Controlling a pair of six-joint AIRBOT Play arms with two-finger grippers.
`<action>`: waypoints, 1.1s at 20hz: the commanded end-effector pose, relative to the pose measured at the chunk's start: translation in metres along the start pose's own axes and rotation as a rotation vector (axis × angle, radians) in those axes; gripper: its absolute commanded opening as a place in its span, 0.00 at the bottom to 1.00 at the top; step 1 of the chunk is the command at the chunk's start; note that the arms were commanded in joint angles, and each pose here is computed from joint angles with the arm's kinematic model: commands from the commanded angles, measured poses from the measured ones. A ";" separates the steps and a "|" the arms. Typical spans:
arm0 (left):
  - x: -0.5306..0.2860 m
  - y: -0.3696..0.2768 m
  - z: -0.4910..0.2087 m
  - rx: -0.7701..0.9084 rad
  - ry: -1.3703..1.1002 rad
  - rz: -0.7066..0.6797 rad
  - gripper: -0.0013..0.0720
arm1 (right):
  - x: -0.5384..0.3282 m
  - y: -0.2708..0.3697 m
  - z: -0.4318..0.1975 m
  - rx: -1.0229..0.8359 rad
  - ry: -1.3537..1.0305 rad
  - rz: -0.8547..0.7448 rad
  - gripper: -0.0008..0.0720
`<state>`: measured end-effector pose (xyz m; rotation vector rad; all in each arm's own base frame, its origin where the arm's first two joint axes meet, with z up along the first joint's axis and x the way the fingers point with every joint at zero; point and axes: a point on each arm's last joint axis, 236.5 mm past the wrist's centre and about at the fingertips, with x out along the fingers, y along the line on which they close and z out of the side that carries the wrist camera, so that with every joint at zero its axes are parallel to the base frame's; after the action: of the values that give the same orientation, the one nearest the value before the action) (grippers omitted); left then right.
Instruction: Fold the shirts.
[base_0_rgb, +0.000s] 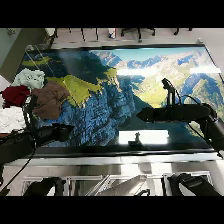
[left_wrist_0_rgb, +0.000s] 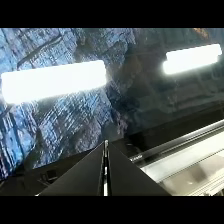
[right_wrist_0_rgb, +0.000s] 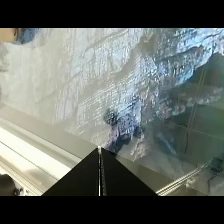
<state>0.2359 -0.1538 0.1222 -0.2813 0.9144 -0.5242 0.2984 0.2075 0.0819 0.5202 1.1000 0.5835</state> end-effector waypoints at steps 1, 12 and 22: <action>0.000 0.000 -0.001 0.000 0.001 0.000 0.04 | 0.001 -0.001 -0.001 0.001 0.003 -0.002 0.04; 0.001 0.000 -0.002 -0.002 0.004 -0.001 0.04 | 0.003 -0.002 -0.001 0.005 0.008 -0.003 0.04; 0.010 0.163 0.076 -0.197 -0.149 0.413 0.09 | 0.008 -0.010 0.028 0.023 -0.101 -0.019 0.05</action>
<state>0.3107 -0.0887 0.1121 -0.2817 0.8181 -0.2427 0.3173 0.2046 0.0804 0.5401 1.0474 0.5460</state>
